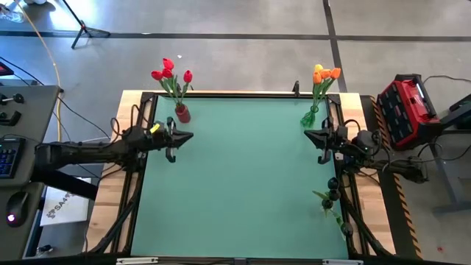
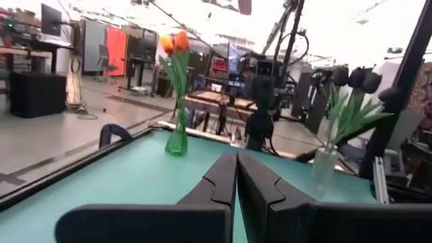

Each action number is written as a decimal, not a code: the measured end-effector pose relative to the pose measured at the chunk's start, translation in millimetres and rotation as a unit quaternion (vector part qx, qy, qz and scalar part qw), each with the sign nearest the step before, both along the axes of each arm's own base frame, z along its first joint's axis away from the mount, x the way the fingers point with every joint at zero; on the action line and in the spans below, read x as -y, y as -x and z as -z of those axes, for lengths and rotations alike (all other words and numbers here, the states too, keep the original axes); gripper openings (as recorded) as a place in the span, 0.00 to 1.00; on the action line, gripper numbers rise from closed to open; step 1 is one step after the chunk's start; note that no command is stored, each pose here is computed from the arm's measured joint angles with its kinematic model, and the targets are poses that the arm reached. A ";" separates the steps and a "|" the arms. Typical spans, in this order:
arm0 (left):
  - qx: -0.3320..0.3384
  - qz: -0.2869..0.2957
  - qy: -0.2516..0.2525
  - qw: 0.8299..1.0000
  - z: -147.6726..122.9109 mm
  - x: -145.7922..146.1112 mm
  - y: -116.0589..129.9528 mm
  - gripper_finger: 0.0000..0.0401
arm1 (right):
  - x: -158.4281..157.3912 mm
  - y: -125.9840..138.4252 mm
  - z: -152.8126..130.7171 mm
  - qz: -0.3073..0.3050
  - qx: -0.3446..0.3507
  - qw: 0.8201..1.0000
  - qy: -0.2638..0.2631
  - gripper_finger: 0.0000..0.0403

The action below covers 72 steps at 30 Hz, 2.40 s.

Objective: Sort flowers into vase by color
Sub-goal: Return to Home Position

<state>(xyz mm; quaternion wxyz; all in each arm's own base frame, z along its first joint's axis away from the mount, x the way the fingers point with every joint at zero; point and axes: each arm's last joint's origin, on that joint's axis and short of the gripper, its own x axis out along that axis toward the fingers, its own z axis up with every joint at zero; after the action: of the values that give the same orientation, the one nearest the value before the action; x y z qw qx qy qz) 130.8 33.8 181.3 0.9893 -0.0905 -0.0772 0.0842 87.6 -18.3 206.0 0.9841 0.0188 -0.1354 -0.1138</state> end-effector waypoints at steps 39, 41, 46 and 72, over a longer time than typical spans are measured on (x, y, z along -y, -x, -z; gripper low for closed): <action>-0.048 0.029 -0.030 0.998 9.5 12.9 36.4 0.00 | -5.0 -3.1 8.7 -0.106 -0.038 0.992 -0.057 0.00; -0.051 0.035 -0.029 0.998 10.1 14.1 36.1 0.00 | -4.7 -2.9 7.9 -0.103 -0.033 0.992 -0.060 0.00; -0.052 0.041 -0.029 0.997 10.3 16.5 35.5 0.00 | -4.6 -4.1 7.1 -0.104 -0.028 0.992 -0.062 0.00; -0.070 0.034 -0.047 0.996 13.2 22.1 33.8 0.00 | -10.9 -8.6 28.8 -0.133 -0.069 0.987 -0.051 0.00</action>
<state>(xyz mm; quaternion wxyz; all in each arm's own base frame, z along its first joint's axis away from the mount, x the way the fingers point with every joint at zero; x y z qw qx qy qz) 97.1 11.7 168.1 0.9978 -0.0403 -0.0082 0.0529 96.2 -7.4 177.1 0.9952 0.0791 -0.0570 0.0101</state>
